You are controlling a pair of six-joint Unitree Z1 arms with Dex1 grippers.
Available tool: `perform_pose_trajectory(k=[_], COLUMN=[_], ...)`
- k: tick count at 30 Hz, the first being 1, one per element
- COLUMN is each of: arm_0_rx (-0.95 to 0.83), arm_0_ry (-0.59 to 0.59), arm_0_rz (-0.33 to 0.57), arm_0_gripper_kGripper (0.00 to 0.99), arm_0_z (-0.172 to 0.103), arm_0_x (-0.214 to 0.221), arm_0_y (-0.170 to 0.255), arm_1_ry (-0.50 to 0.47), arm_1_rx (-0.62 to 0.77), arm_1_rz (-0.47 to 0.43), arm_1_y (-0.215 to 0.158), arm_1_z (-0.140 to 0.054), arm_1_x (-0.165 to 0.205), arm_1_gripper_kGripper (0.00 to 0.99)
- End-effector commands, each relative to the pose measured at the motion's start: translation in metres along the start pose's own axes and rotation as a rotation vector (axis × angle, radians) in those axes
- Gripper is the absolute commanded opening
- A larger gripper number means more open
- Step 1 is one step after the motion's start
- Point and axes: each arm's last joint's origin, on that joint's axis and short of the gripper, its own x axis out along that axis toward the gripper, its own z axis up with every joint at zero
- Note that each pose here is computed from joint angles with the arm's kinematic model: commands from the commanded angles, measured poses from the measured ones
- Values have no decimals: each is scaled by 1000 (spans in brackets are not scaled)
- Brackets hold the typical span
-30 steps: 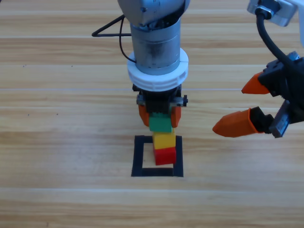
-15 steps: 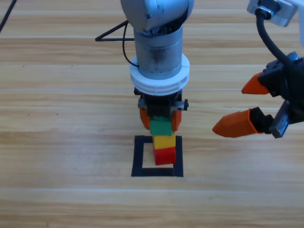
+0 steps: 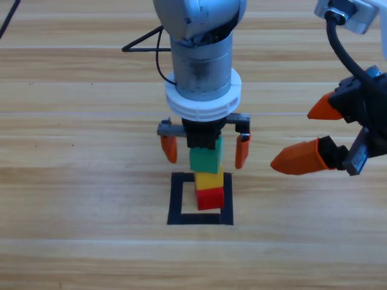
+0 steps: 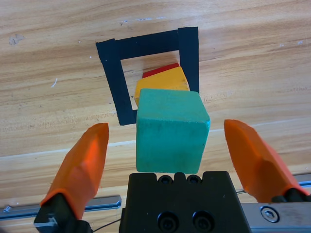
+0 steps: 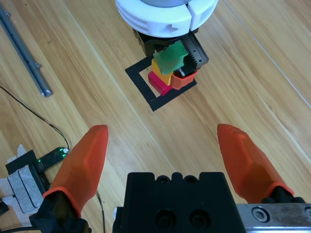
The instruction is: Stack the blocks in the rectangular block: red at the bottom, yellow in the middle, green on top
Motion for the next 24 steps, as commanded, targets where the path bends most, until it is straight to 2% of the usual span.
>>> perform_pose_trajectory(k=[1,3,6,9,15,21,24], arm_0_rx=[40,48,36,42,117,140,221], arm_0_ry=[4,-31,-172,-249,-270,-265,-283], arm_0_rz=[-1,-24,-88,-128,-139,-133,-135], arm_0_gripper_kGripper=[985,985,990,990,990,990,990], arm_0_z=[-18,-23,-50,-70,-80,-83,-92], arm_0_x=[-10,-28,-103,-143,-157,-155,-157], arm_0_y=[-6,-3,31,57,68,65,56], arm_1_ry=[74,78,83,83,90,101,109], arm_1_rx=[3,0,-3,-4,-7,-11,-14], arm_1_rz=[7,10,10,10,10,9,10], arm_1_y=[-5,-4,-4,-4,-5,-5,-5], arm_1_z=[-10,-11,-12,-12,-12,-12,-12], arm_1_x=[15,16,17,17,20,24,27], arm_1_gripper_kGripper=[988,988,988,988,988,988,988])
